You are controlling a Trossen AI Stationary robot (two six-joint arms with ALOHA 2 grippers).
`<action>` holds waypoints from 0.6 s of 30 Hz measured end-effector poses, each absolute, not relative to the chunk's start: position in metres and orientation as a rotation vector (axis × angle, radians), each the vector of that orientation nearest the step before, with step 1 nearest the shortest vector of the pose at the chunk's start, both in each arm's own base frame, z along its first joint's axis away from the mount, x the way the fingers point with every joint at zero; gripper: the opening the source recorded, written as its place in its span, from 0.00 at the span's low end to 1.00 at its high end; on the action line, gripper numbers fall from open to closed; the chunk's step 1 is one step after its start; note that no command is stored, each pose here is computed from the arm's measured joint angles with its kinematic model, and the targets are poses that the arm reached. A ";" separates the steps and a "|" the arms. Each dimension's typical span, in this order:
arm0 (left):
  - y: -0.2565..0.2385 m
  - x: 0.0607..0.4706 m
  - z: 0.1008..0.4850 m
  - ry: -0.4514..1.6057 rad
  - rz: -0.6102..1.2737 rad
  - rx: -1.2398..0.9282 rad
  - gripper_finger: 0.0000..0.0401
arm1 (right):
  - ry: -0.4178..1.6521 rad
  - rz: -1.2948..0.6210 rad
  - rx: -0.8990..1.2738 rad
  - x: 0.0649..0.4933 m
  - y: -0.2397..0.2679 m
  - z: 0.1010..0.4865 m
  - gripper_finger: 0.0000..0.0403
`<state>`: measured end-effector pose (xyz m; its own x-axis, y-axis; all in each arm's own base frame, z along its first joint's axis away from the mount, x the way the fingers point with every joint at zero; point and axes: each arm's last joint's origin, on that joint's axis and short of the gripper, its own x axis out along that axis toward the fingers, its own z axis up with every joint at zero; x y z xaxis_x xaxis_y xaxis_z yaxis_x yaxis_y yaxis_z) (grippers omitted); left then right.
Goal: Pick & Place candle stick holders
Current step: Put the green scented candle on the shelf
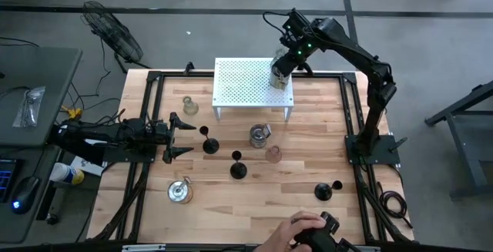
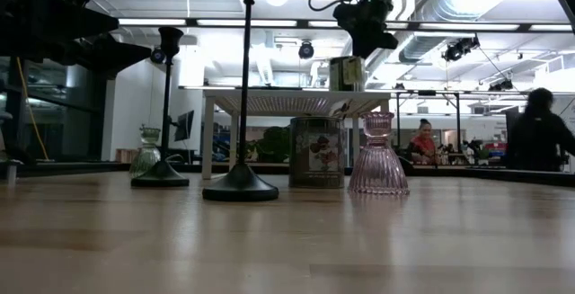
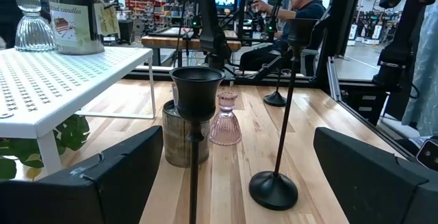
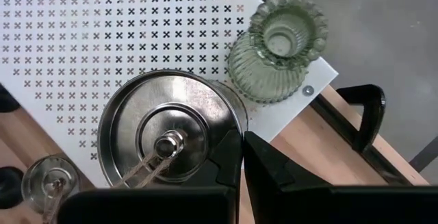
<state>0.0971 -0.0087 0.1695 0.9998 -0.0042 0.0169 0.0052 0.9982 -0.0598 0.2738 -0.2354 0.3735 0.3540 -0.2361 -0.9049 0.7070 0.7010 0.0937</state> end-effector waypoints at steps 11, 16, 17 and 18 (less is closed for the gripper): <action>-0.009 0.097 0.169 -0.017 -0.004 -0.060 0.93 | 1.043 -0.652 0.512 0.274 -0.236 0.374 0.01; -0.009 0.097 0.170 -0.017 -0.004 -0.060 0.93 | 1.047 -0.644 0.499 0.276 -0.237 0.371 0.01; -0.009 0.097 0.170 -0.017 -0.005 -0.060 0.93 | 1.050 -0.643 0.500 0.277 -0.238 0.370 0.01; -0.009 0.097 0.170 -0.017 -0.004 -0.060 0.93 | 1.051 -0.643 0.498 0.278 -0.239 0.369 0.01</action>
